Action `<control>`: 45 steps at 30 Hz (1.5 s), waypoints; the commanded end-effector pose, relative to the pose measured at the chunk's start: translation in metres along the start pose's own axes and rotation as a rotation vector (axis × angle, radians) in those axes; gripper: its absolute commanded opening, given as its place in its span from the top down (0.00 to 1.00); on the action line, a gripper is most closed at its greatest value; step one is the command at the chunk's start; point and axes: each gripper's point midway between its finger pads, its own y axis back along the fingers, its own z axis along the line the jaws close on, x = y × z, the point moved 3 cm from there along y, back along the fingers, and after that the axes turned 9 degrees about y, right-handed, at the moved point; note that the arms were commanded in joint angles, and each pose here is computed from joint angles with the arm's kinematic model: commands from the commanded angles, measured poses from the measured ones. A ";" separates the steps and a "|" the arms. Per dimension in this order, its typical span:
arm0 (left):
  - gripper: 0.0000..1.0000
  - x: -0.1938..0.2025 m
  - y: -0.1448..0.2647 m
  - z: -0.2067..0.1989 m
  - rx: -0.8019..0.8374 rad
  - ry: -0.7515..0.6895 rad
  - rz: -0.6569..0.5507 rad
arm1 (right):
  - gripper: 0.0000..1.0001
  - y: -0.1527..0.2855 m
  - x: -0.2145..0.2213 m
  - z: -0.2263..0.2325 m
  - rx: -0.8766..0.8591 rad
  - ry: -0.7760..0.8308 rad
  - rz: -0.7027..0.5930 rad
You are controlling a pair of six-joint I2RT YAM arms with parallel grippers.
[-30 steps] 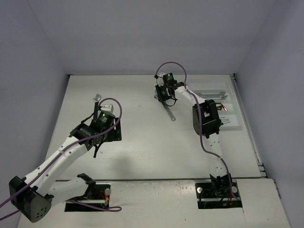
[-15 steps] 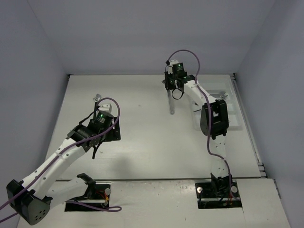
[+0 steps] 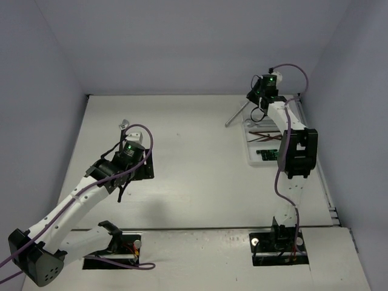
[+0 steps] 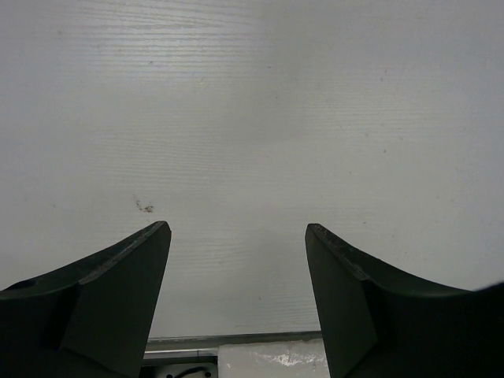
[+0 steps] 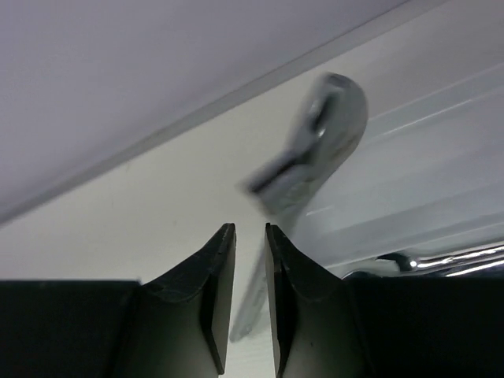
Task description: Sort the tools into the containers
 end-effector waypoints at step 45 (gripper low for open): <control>0.33 -0.015 -0.005 -0.016 0.013 -0.016 -0.006 | 0.99 -0.015 0.066 0.055 -0.320 0.448 0.110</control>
